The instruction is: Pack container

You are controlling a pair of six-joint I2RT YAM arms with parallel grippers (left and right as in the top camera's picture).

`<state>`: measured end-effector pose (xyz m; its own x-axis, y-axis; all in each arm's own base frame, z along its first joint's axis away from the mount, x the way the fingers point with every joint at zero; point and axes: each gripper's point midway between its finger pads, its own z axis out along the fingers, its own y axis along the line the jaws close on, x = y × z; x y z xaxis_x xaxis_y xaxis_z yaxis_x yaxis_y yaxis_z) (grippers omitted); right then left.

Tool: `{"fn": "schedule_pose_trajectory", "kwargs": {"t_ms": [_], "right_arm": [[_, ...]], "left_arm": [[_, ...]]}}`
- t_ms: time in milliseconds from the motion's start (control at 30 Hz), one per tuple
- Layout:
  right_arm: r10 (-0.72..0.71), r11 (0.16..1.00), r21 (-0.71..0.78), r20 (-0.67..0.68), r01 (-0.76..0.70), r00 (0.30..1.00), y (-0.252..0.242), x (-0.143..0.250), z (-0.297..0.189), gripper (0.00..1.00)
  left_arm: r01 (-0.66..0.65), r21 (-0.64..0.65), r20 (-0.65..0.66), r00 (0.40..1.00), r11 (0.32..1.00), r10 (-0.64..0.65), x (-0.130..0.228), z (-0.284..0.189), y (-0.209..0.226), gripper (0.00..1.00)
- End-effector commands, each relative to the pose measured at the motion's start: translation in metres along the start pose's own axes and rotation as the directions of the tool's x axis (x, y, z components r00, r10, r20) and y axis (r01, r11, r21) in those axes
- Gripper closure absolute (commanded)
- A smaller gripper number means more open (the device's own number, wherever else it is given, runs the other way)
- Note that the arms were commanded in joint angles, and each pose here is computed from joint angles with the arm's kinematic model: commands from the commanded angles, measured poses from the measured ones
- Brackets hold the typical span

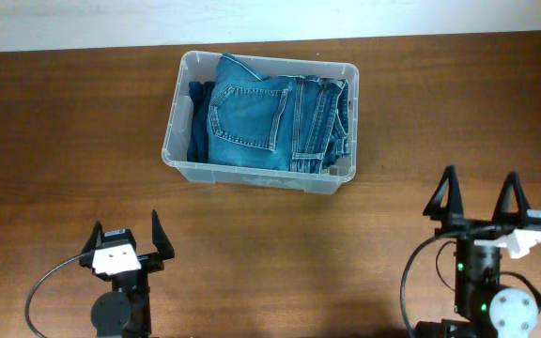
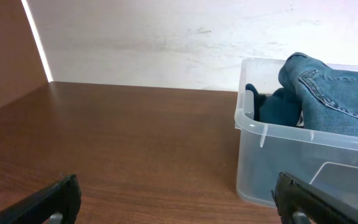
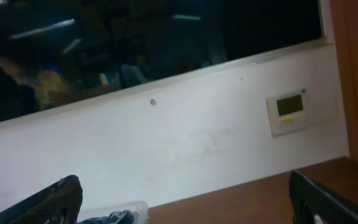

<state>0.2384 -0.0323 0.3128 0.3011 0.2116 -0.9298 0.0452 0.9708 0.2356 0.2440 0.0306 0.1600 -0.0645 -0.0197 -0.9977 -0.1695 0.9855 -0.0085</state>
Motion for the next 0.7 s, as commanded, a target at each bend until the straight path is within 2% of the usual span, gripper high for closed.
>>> {"fn": "schedule_pose_trajectory", "kwargs": {"t_ms": [0,467,667], "right_arm": [[0.009,1.000,-0.027,0.004,-0.009,1.000,0.003,0.010,-0.007,0.02],[0.006,0.999,-0.041,0.060,-0.004,0.998,0.001,0.019,-0.024,0.02],[0.007,0.999,-0.036,0.045,-0.005,0.999,-0.001,0.024,-0.024,0.02]], "left_arm": [[-0.012,-0.012,0.002,1.000,1.000,0.012,0.000,0.000,0.002,0.00],[-0.012,-0.012,0.002,1.000,1.000,0.012,0.000,0.000,0.002,0.01],[-0.012,-0.012,0.002,1.000,1.000,0.012,0.000,0.000,0.002,0.01]]}}
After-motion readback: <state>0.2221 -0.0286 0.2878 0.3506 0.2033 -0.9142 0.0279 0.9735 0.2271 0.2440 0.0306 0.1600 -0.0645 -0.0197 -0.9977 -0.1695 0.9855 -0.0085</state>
